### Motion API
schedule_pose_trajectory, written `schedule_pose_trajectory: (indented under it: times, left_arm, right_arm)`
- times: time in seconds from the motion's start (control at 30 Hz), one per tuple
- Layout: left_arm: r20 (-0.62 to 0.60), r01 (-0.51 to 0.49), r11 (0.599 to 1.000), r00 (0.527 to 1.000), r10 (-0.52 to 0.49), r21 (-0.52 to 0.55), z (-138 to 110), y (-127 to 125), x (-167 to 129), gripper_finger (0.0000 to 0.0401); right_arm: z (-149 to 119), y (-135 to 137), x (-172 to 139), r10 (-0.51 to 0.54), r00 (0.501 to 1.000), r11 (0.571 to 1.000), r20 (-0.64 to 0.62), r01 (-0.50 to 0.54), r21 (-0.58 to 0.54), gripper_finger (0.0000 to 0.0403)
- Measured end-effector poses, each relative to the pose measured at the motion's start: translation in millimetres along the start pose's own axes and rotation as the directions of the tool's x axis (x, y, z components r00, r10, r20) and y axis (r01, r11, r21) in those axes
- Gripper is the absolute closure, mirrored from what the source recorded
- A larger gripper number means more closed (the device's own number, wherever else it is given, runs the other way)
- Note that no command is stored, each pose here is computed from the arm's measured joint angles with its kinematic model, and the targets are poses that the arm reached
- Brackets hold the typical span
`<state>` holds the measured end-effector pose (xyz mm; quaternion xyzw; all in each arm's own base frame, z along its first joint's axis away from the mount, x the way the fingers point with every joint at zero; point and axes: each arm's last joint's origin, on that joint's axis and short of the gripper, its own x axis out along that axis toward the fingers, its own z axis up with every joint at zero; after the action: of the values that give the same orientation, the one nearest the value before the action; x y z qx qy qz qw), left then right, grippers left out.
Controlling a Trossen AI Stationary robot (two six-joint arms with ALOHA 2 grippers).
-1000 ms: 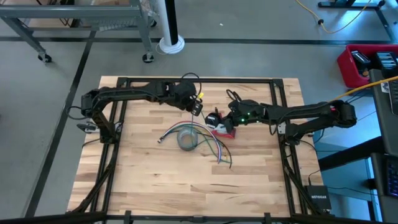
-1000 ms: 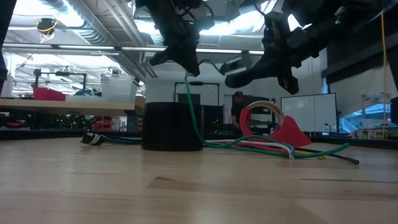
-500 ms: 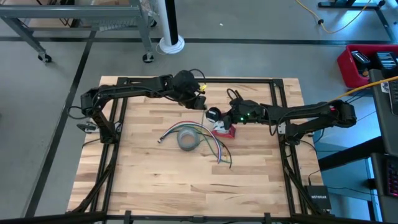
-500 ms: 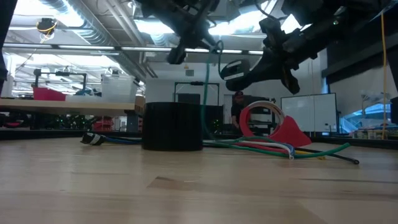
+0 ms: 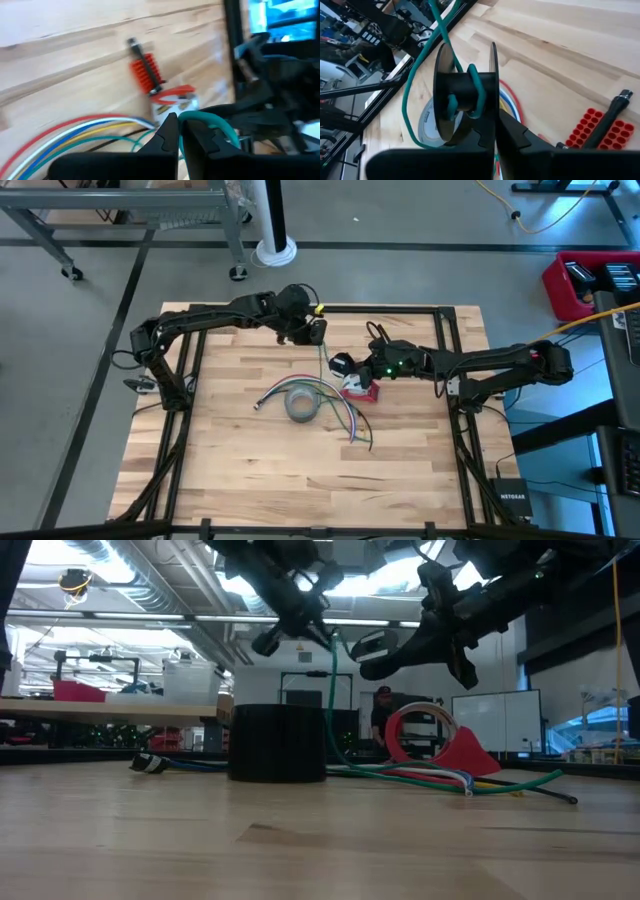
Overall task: Coil cords
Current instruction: Coil the green wire into the spool
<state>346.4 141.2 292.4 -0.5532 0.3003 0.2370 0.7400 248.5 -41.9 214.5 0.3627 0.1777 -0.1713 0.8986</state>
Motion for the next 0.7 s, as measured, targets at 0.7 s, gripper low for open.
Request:
schedule_pose_trajectory:
  times: [0.7]
  left_arm:
    - [-0.362, 0.185, 0.968, 0.902, -0.236, -0.171, -8, -5, -4, 0.0401]
  right_arm:
    - [1, -6, -1, -0.158, 0.983, 0.987, 0.096, 0.160, -0.020, 0.0400]
